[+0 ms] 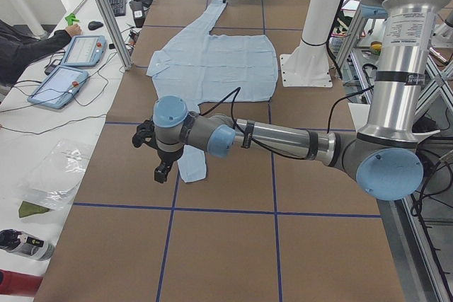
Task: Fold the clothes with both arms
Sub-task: 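Lower the right gripper onto the sleeve cuff nearest it and grasp it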
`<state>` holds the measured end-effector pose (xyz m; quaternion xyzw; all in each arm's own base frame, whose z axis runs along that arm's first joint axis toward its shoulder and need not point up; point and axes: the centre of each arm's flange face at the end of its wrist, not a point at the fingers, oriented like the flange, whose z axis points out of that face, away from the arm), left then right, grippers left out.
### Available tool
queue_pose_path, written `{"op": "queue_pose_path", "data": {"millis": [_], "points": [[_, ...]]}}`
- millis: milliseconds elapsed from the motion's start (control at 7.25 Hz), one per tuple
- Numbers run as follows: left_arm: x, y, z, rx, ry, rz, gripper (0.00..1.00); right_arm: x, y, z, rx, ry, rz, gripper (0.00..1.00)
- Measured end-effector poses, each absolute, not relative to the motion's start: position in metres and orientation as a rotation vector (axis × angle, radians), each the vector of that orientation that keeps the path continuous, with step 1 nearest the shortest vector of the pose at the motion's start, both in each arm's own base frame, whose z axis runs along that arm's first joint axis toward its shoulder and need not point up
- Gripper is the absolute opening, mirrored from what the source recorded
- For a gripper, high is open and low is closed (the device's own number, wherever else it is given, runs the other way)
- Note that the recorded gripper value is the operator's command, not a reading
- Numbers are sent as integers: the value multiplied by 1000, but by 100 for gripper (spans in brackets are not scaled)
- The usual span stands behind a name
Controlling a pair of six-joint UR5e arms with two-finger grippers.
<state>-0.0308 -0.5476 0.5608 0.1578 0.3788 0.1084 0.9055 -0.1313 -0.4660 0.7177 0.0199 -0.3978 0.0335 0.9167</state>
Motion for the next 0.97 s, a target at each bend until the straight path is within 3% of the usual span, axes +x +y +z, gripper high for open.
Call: {"op": "queue_pose_path", "data": {"millis": [689, 965], "points": [[-32, -547, 560, 327, 782, 221, 100, -133, -469, 702, 66, -836, 53, 32], [-32, -547, 560, 326, 782, 220, 100, -132, -468, 693, 81, -845, 48, 16]]}}
